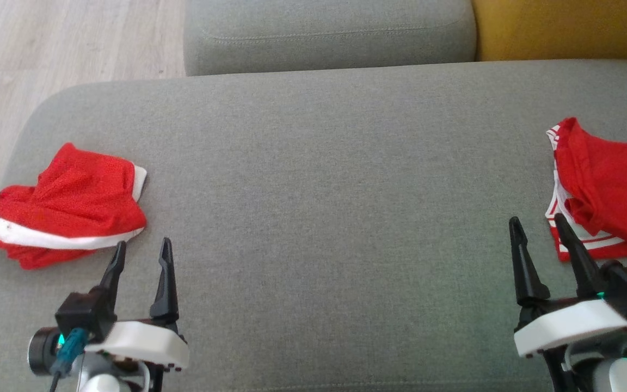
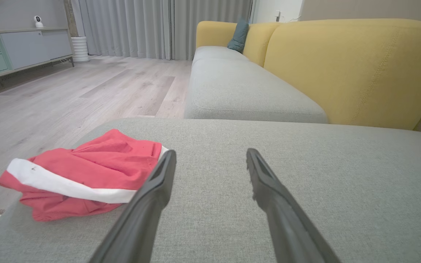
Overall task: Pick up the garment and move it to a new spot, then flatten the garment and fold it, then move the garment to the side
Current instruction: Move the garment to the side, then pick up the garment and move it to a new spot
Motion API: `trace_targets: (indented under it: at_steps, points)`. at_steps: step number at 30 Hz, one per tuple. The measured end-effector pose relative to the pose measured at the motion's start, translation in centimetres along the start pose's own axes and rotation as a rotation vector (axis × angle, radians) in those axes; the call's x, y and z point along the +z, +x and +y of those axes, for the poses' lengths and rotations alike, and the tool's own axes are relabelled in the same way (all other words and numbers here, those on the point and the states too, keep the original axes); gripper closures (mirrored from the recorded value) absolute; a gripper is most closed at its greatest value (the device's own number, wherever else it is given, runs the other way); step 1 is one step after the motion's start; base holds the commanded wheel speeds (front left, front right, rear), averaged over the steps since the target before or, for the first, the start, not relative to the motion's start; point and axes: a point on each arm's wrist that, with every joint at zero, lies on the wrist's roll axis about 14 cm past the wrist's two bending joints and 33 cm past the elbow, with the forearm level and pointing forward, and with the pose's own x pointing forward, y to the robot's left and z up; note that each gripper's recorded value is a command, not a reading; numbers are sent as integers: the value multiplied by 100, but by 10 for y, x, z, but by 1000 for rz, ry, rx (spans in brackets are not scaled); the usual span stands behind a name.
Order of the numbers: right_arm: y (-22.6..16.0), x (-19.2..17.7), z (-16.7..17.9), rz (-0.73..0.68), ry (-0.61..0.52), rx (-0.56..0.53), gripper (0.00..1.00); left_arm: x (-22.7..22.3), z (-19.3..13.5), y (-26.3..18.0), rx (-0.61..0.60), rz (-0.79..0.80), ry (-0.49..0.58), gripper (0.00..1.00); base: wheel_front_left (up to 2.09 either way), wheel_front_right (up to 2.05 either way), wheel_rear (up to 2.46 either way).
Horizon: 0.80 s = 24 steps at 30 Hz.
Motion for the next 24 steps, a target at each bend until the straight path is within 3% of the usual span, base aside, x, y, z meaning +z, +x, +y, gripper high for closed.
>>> trace_targets:
  at_steps: [24]
  points:
    - [5, -1, 2, 10, -6, 9, 0, 3, 5, -3, 19, -8, 8, 0, 0, 0, 0]
